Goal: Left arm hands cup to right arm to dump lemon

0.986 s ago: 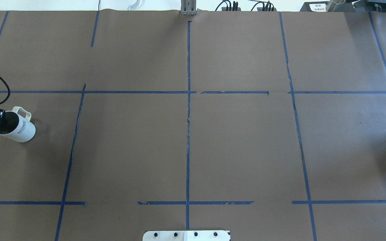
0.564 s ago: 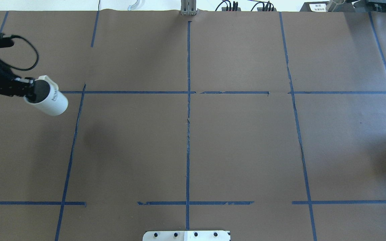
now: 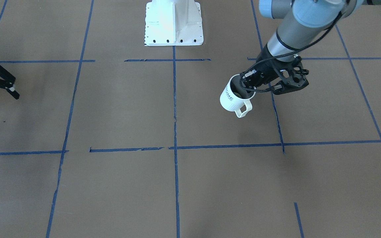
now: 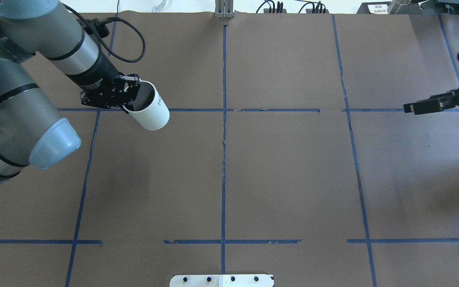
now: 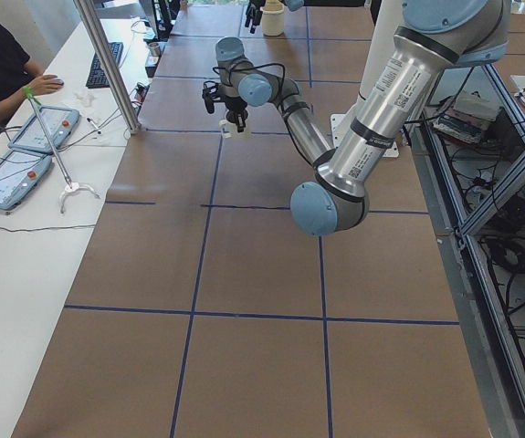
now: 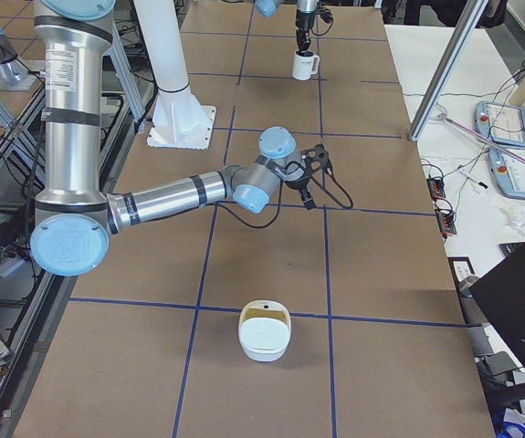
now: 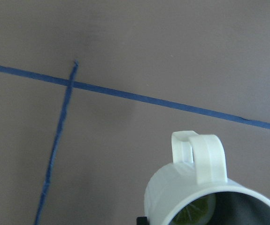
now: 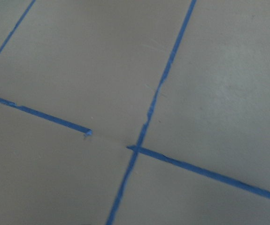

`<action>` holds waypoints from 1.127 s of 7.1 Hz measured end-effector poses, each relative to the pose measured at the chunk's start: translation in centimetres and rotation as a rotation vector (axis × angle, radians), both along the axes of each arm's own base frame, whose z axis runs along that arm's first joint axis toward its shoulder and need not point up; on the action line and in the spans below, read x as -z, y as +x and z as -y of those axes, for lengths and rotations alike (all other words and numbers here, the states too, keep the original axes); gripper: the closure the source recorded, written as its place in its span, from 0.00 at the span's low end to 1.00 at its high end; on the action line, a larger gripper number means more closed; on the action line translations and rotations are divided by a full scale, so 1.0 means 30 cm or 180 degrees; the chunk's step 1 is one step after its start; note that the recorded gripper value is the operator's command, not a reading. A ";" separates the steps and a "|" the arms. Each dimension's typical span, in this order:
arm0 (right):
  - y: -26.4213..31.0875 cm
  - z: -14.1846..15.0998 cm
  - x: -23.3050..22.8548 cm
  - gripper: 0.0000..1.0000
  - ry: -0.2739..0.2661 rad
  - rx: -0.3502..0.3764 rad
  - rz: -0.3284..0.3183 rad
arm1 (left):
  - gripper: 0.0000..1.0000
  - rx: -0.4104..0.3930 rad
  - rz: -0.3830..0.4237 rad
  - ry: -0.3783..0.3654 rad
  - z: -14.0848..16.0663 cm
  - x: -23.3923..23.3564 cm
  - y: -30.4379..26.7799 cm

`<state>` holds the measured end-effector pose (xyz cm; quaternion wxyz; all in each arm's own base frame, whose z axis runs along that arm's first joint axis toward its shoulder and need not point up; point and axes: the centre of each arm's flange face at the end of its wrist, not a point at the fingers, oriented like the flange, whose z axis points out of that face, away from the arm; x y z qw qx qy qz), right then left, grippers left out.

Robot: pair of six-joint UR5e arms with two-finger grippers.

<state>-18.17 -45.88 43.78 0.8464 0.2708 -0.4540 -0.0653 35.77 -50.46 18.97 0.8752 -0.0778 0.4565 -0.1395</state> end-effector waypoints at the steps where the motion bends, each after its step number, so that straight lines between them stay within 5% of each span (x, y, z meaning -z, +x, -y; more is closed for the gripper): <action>1: -0.124 -0.021 0.100 0.00 0.0276 -0.0201 0.0005 | 1.00 0.0076 -0.0026 -0.0096 0.015 0.092 0.077; 5: -0.652 -0.244 0.462 0.01 0.1135 -0.0698 0.0181 | 1.00 0.0120 0.0248 -0.0312 0.138 0.350 0.317; 8: -0.958 -0.363 0.628 0.01 0.1373 -0.0991 0.0270 | 1.00 0.0096 0.0381 -0.0432 0.194 0.451 0.382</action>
